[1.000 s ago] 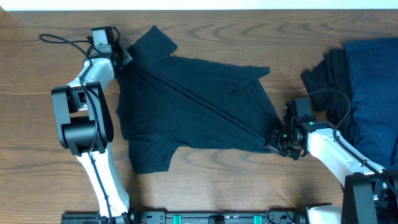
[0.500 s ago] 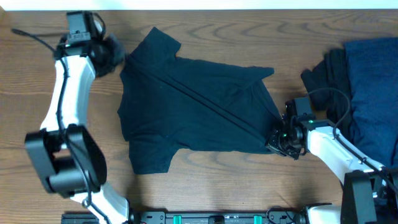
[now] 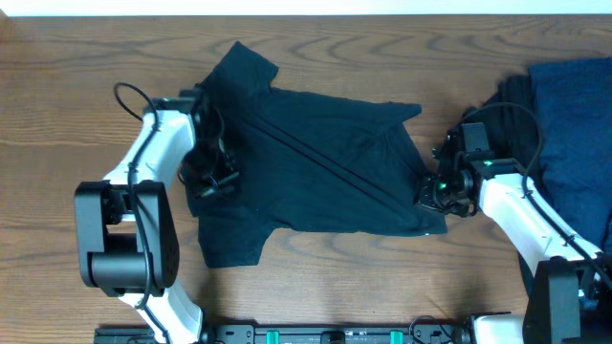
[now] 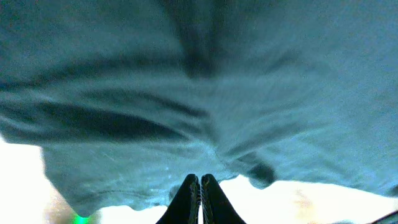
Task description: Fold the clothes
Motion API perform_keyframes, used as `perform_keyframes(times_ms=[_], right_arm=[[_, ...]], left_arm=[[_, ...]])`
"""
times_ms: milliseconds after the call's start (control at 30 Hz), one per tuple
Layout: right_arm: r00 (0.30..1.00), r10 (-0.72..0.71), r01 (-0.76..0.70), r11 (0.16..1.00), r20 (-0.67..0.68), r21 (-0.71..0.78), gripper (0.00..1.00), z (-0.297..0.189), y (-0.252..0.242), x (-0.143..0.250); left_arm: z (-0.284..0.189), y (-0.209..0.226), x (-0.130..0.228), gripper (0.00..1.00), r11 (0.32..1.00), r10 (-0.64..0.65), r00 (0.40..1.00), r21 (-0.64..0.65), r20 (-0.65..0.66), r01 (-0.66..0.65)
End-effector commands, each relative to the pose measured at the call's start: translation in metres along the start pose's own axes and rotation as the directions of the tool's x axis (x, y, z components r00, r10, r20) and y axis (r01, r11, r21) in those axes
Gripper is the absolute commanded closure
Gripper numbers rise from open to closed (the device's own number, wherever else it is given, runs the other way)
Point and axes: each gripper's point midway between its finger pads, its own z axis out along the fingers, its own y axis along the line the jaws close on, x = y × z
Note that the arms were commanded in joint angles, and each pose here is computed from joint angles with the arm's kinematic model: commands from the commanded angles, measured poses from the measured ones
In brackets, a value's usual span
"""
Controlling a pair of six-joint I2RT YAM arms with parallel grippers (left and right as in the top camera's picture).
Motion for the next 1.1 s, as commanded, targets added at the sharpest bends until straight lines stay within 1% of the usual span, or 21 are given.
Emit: perform_keyframes(times_ms=[0,100,233,367,467,600,800,867,933,1000,1067], right_arm=[[0.999,-0.026,0.025,0.999,0.028,0.041,0.99,-0.003,-0.010,-0.009],[0.998,-0.031,0.028,0.998,0.058,0.062,0.99,-0.003,-0.013,-0.016],[0.995,-0.039,0.035,0.998,0.091,0.053,0.99,-0.003,-0.010,-0.024],[0.994,-0.042,0.037,0.998,0.100,0.049,0.99,-0.002,-0.010,-0.026],[0.994,-0.041,0.037,0.998,0.097,0.050,0.99,0.003,-0.011,-0.024],[0.997,-0.035,0.031,0.998,0.070,0.060,0.99,0.016,-0.017,-0.020],[0.999,0.004,0.000,0.994,-0.040,0.108,0.99,0.041,-0.034,-0.002],[0.997,0.025,-0.013,0.988,-0.075,0.151,0.99,0.045,-0.045,0.005],[0.992,0.087,-0.063,0.971,-0.097,0.230,0.99,0.042,-0.063,0.013],[0.978,0.189,-0.147,0.929,-0.092,0.340,0.99,0.032,-0.088,0.023],[0.961,0.264,-0.210,0.887,-0.080,0.411,0.99,0.022,-0.104,0.030]], left_arm=[[0.018,0.007,0.015,0.94,1.000,0.012,0.998,-0.014,-0.063,-0.013],[0.031,0.016,0.025,0.94,1.000,-0.005,0.995,-0.028,-0.095,0.003],[0.051,0.028,0.034,0.94,0.996,-0.080,0.990,-0.044,-0.112,0.075],[0.068,0.039,0.048,0.94,0.990,-0.132,0.981,-0.065,-0.142,0.124],[0.076,0.047,0.059,0.94,0.988,-0.147,0.975,-0.080,-0.167,0.135],[0.082,0.054,0.072,0.94,0.984,-0.166,0.965,-0.102,-0.202,0.147],[0.082,0.065,0.093,0.94,0.973,-0.209,0.942,-0.158,-0.264,0.171],[0.082,0.070,0.095,0.94,0.968,-0.212,0.942,-0.186,-0.261,0.166],[0.081,0.075,0.096,0.94,0.964,-0.214,0.942,-0.211,-0.259,0.161],[0.080,0.080,0.097,0.94,0.959,-0.216,0.942,-0.236,-0.256,0.156],[0.079,0.084,0.097,0.94,0.954,-0.216,0.944,-0.261,-0.249,0.149]])
